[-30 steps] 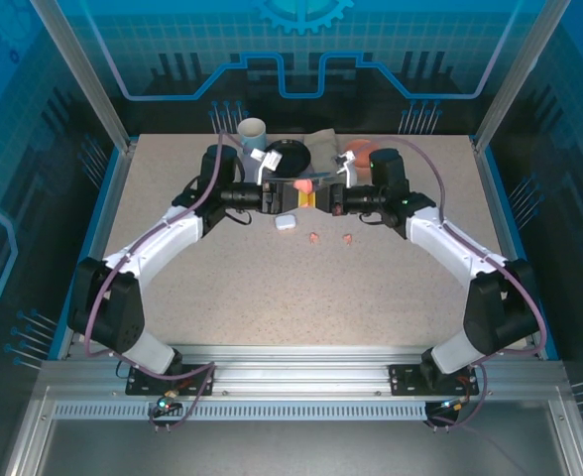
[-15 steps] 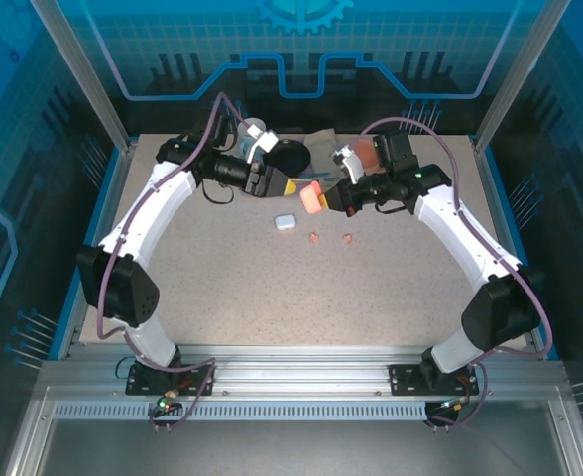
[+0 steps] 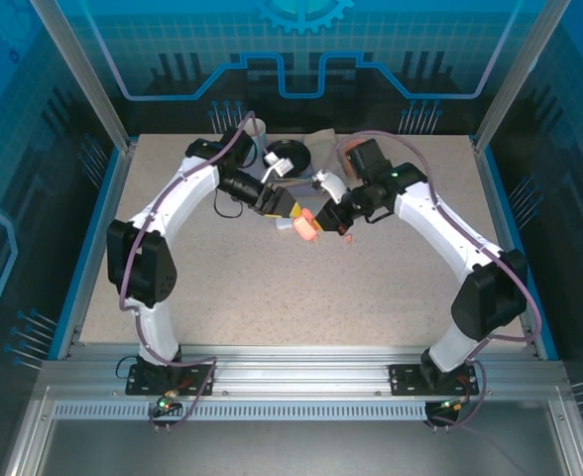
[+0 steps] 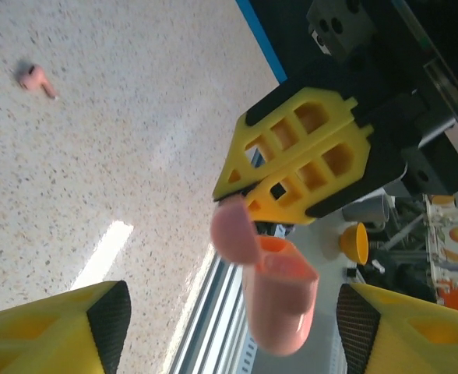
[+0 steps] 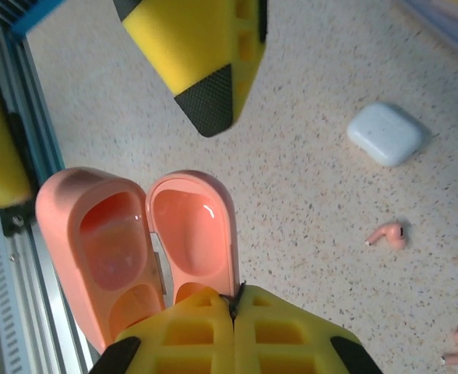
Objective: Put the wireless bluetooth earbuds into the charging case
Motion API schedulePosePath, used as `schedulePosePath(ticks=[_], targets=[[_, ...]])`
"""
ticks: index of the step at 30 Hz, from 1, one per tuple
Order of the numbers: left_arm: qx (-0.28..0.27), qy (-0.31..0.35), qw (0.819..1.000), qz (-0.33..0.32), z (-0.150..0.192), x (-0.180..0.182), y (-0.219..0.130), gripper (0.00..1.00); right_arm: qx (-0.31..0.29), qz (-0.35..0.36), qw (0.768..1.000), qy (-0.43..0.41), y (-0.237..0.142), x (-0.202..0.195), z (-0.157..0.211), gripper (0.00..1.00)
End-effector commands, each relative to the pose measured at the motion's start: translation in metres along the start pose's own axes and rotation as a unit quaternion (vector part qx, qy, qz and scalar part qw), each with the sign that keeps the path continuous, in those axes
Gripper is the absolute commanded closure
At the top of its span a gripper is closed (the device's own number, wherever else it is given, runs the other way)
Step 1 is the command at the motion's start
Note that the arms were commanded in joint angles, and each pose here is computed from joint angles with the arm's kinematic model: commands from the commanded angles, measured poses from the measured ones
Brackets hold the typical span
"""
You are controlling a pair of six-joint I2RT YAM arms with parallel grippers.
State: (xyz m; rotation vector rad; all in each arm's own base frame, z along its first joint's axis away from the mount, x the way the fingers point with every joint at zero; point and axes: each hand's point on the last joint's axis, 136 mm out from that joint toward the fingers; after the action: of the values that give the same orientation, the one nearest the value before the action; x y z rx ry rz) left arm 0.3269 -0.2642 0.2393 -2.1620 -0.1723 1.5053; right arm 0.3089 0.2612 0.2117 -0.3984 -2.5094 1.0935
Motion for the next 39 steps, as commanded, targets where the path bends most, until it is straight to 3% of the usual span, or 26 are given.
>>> schedulePosePath(ticks=[1, 11, 22, 33, 39], targets=[[0.037, -0.008, 0.999, 0.022, 0.019, -0.009, 0.005, 0.30, 0.044, 0.017, 0.999, -0.025, 0.009, -0.001, 0.009, 1.00], [0.070, -0.040, 0.996, 0.042, 0.046, 0.001, 0.022, 0.37, 0.058, 0.027, 0.997, -0.049, 0.017, 0.001, 0.008, 1.00], [0.070, -0.048, 0.995, 0.043, 0.045, 0.011, 0.029, 0.44, 0.061, 0.023, 0.995, -0.070, 0.021, 0.013, 0.002, 1.00], [0.073, -0.057, 0.994, 0.062, 0.045, 0.013, 0.033, 0.63, 0.064, 0.032, 0.995, -0.071, 0.022, 0.010, 0.001, 1.00], [0.072, -0.054, 0.993, 0.076, 0.048, 0.011, 0.034, 0.86, 0.052, 0.047, 0.995, -0.065, 0.015, 0.006, -0.007, 1.00]])
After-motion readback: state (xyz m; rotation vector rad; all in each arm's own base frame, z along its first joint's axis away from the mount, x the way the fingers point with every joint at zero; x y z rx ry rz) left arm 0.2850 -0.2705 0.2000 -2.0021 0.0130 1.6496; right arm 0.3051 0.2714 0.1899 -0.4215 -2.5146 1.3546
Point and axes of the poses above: each hand's point on the last joint's axis, 136 mm out from that joint toward the fingers, its own y axis out along the fingers, its own x axis along the line the jaws close on, z = x × y, and after that the axes turned 8 degrees about -y, right-handed
